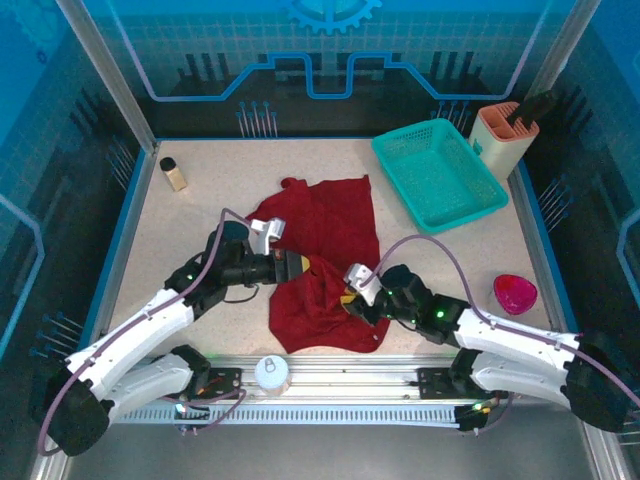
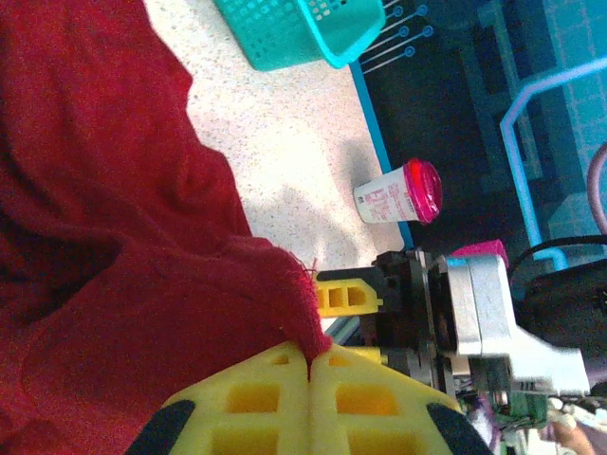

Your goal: Fold the inside-out t-shirt

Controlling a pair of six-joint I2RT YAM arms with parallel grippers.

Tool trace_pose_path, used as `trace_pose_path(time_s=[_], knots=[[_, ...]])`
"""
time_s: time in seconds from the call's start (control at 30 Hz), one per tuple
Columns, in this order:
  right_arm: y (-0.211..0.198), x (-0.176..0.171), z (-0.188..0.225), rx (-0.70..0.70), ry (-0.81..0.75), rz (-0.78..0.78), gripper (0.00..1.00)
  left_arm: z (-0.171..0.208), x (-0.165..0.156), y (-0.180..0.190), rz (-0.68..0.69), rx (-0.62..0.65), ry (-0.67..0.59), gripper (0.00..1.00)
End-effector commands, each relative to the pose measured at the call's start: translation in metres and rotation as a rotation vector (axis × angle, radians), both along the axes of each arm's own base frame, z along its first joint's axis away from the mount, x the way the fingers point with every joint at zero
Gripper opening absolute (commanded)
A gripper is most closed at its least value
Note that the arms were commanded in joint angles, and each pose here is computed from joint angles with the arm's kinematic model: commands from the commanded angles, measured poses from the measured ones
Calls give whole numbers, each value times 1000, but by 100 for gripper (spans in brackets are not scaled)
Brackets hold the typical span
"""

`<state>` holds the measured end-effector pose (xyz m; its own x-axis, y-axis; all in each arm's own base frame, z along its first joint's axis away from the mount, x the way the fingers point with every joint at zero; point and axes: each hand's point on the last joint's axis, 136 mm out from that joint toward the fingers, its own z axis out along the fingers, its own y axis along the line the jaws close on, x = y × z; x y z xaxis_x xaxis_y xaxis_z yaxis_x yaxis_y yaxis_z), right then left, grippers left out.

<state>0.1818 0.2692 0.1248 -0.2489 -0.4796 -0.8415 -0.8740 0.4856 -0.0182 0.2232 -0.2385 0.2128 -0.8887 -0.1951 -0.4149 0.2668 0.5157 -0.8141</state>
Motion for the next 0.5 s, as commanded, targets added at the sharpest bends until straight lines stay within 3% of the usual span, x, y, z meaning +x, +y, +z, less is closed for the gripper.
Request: trace_pose_path(time_s=[0.0, 0.17, 0.37, 0.43, 0.47], knots=[[40, -16, 24, 40, -100, 199, 38, -6, -10, 2, -5, -28, 78, 0], [64, 1, 10, 4, -105, 136, 46, -9, -13, 5, 11, -42, 100, 0], [9, 68, -35, -192, -114, -361, 52, -8, -14, 10, 25, -53, 115, 0], [1, 67, -47, -199, -98, -368, 52, -8, -14, 16, 50, -46, 114, 0], [3, 62, -51, -194, -88, -328, 45, -9, -14, 18, 62, -43, 116, 0]])
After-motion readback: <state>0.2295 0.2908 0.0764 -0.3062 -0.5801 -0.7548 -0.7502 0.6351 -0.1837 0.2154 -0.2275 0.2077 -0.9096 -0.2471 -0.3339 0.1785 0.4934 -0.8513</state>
